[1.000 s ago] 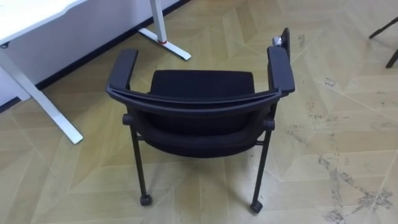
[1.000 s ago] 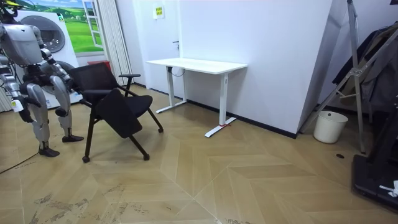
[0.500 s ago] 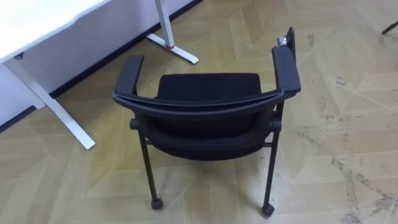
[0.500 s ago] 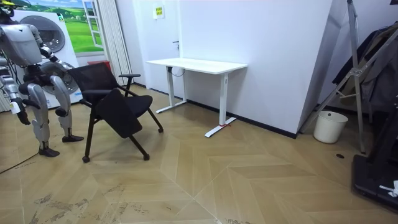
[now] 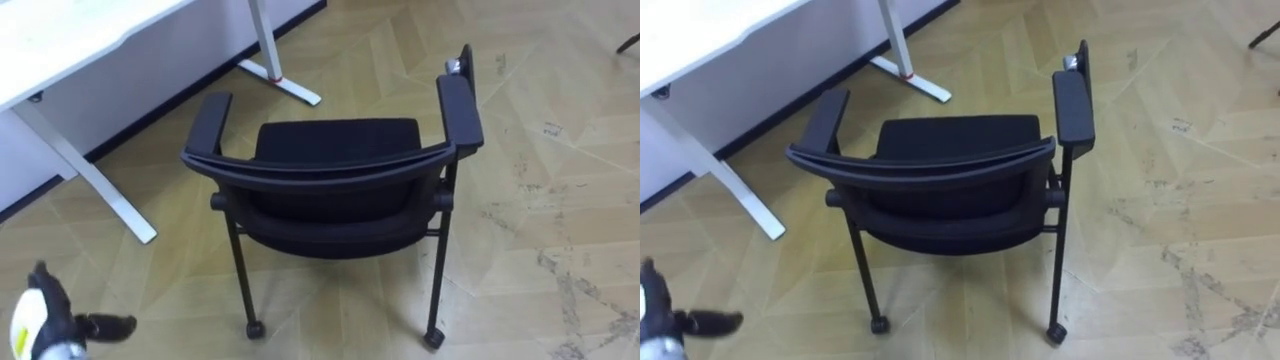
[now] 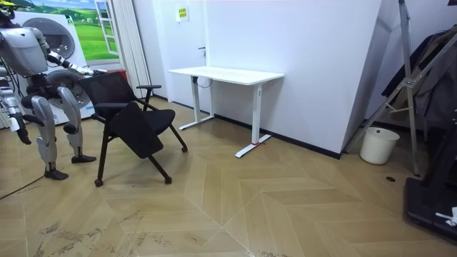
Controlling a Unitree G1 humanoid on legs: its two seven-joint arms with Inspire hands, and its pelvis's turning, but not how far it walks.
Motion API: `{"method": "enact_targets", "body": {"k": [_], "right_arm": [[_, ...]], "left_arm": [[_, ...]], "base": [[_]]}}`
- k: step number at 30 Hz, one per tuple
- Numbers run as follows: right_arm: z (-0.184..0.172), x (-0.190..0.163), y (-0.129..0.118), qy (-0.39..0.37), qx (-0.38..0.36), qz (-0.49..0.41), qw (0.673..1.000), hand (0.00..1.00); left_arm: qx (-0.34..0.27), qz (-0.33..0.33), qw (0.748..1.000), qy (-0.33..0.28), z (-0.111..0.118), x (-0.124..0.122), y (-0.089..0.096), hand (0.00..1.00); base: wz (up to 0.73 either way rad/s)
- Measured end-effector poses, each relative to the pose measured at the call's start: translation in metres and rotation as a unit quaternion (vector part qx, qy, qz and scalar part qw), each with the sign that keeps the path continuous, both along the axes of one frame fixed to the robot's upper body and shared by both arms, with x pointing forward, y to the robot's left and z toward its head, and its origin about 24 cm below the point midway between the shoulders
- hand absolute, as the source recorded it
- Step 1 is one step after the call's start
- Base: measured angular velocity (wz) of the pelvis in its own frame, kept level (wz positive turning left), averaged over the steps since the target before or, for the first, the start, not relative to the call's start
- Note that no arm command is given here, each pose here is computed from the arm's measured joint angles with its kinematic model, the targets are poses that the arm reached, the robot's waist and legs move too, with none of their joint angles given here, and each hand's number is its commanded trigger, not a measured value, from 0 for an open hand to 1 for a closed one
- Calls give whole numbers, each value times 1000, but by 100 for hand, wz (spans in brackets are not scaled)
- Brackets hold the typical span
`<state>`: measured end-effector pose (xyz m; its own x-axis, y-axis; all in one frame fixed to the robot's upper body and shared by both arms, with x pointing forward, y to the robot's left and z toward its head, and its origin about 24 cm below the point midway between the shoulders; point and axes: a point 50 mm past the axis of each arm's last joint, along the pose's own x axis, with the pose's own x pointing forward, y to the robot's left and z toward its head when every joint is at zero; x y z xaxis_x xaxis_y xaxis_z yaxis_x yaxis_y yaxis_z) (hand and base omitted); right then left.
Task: Push chair
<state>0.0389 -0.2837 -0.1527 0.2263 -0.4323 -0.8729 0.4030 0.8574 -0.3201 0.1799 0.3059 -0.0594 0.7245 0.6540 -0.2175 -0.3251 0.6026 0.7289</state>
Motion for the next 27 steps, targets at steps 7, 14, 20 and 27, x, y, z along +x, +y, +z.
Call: {"method": "enact_targets", "body": {"k": [7, 14, 20, 27], "right_arm": [[0, 1, 1, -6, 11, 0, 1000, 0], [-1, 11, 5, -10, 31, 14, 999, 0], [-3, 14, 10, -5, 37, 41, 998, 0], [-4, 19, 15, -9, 47, 53, 997, 0]], "left_arm": [[86, -73, 988, -108, 57, 40, -10, 0], [144, -157, 967, -139, 80, 56, -41, 0], [188, -216, 947, -148, 95, 64, -64, 0], [189, -290, 927, -148, 96, 67, -96, 0]], "base": [[0], [0], [0], [0]]}}
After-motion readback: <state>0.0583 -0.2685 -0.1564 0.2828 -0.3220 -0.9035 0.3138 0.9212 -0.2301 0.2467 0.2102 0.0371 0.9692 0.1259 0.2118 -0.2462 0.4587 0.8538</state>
